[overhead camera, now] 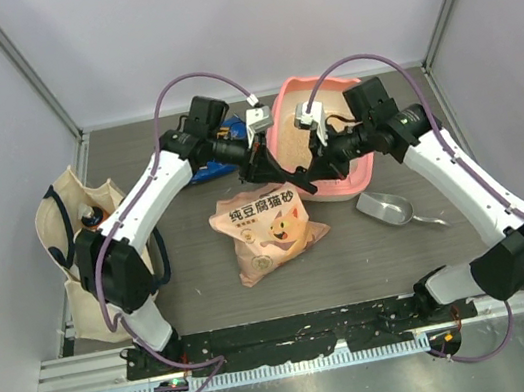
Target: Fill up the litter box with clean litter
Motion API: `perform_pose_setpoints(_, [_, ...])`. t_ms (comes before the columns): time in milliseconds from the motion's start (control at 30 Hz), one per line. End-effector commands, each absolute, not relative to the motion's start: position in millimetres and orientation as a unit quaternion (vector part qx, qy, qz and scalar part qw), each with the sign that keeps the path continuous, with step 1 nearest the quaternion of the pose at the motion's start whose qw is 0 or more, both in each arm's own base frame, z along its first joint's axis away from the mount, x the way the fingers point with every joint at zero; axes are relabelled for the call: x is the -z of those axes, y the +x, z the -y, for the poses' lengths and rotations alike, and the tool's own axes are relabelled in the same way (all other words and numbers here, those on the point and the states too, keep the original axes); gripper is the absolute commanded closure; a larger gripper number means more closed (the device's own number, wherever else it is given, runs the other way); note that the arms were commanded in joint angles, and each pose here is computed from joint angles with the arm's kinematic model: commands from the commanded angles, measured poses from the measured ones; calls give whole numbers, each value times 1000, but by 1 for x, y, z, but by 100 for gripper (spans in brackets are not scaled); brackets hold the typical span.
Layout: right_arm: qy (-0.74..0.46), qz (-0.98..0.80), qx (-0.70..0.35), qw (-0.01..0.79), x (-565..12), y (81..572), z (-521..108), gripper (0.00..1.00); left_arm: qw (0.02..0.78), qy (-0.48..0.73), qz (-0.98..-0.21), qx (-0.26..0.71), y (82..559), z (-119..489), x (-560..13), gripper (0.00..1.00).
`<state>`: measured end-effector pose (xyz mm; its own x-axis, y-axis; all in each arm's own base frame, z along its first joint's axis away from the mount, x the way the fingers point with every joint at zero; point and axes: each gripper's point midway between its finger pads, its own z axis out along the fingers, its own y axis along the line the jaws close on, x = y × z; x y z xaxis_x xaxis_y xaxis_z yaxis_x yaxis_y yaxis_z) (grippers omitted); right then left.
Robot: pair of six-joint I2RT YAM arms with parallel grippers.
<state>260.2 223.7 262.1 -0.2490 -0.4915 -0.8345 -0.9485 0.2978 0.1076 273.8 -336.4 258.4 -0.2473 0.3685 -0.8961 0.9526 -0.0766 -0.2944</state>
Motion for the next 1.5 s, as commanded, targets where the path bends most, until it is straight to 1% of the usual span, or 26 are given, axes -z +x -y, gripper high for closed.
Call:
perform_pose_setpoints(0, [-498,-706,-322,388,-280,271,-232,98,301,546,-585,518,271,342,-280,98])
perform_pose_setpoints(33, [-496,-707,-321,389,-280,272,-232,98,300,546,-586,518,271,341,-279,100])
perform_pose_setpoints(67, [-487,-713,-322,389,-282,272,-232,98,300,545,-587,518,270,341,-280,100])
perform_pose_setpoints(100, [-472,-723,-320,391,-283,277,-230,88,305,549,-584,515,270,340,-281,100])
perform_pose_setpoints(133, [-457,-729,-327,392,-287,279,-227,69,307,550,-586,509,271,337,-281,100])
perform_pose_setpoints(200, [-409,-740,-356,397,-302,291,-211,36,321,560,-579,498,269,329,-287,100])
perform_pose_setpoints(233, [-404,-731,-384,394,-309,287,-212,29,324,562,-579,493,269,325,-288,100])
perform_pose_setpoints(267, [-401,-729,-388,397,-314,287,-210,25,324,565,-579,491,266,322,-289,100])
perform_pose_setpoints(300, [-401,-730,-388,395,-315,285,-208,18,331,572,-572,486,264,319,-292,100])
perform_pose_setpoints(400, [-389,-727,-413,387,-310,280,-212,12,332,573,-566,491,261,319,-294,100])
perform_pose_setpoints(733, [-408,-707,-438,376,-297,278,-235,15,337,546,-557,527,265,333,-306,100])
perform_pose_setpoints(867, [-407,-707,-446,369,-296,280,-238,25,334,540,-559,533,266,334,-306,100])
perform_pose_setpoints(967, [-404,-707,-454,362,-294,277,-239,30,331,535,-563,536,267,334,-306,100])
perform_pose_setpoints(1033, [-403,-708,-455,360,-292,276,-239,31,327,531,-565,540,267,335,-305,100])
perform_pose_setpoints(1067, [-403,-708,-456,360,-292,276,-239,34,328,530,-565,540,268,335,-305,100])
perform_pose_setpoints(1133, [-401,-709,-458,356,-290,275,-240,37,323,526,-568,544,269,335,-303,100])
perform_pose_setpoints(1167, [-401,-708,-459,357,-291,276,-240,40,324,527,-567,544,270,336,-303,100])
perform_pose_setpoints(1233, [-398,-709,-460,356,-291,276,-239,43,321,525,-569,545,270,336,-303,100])
perform_pose_setpoints(1267, [-399,-707,-461,358,-292,276,-240,46,321,525,-569,545,270,337,-303,100])
perform_pose_setpoints(1400, [-397,-706,-466,356,-293,275,-241,52,316,522,-572,548,271,338,-302,100])
perform_pose_setpoints(1433, [-395,-707,-467,355,-292,276,-241,52,314,521,-573,549,271,338,-302,100])
perform_pose_setpoints(1467, [-392,-709,-463,360,-293,279,-241,50,312,521,-573,550,271,338,-301,100])
